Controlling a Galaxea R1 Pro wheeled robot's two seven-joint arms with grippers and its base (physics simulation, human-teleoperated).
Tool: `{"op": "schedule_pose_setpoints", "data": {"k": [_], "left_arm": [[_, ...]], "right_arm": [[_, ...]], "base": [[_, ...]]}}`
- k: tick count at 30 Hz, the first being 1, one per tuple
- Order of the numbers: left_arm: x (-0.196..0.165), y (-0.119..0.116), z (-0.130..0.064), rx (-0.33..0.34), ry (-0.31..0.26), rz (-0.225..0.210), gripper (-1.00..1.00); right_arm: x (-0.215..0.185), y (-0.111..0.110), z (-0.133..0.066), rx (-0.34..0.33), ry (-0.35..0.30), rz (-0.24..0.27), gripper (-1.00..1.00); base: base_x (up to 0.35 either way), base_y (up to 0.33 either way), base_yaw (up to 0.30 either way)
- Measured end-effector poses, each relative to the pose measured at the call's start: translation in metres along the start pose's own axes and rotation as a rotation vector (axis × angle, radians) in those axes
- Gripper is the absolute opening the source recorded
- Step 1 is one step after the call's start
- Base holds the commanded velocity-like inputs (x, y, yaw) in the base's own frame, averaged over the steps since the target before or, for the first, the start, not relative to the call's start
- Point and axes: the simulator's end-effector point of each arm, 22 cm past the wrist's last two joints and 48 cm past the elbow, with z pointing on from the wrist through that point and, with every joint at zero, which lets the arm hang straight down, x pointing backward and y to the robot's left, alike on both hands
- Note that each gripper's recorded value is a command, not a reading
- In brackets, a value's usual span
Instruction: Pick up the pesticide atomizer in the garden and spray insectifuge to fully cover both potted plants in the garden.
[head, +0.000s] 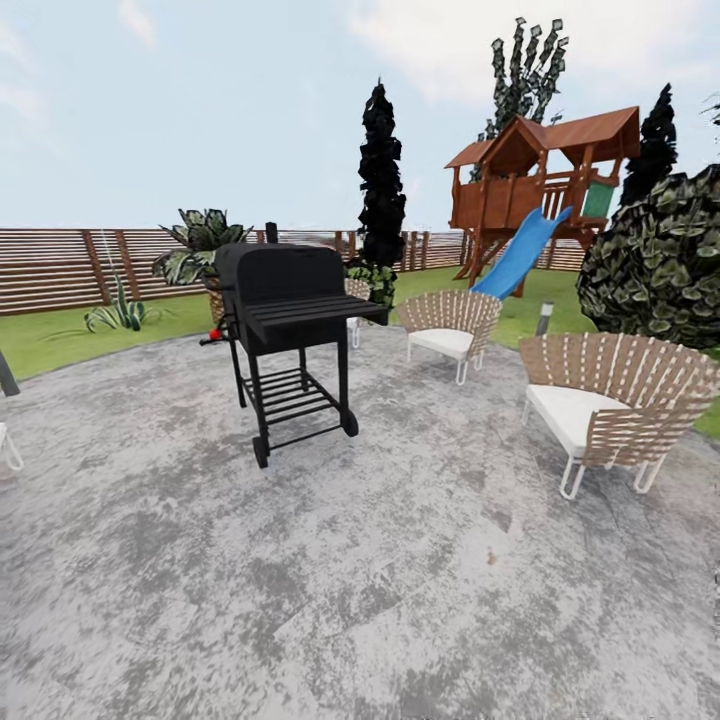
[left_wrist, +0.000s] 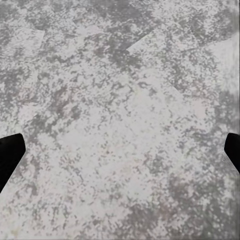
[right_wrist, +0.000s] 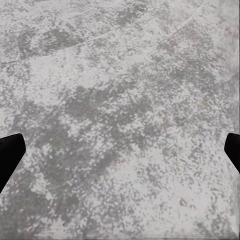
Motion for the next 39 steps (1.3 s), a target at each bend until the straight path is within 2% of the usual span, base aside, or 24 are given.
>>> {"op": "schedule_pose_setpoints", "data": {"k": [39], "left_arm": [[-0.0006,0.0022,0.0002,-0.002,-0.001,0.002,1.00]], "right_arm": [[0.0005,-0.0015,-0.0001,0.006,0.001,0.004,1.00]], "base": [[0.000,0.000,-0.267]]}}
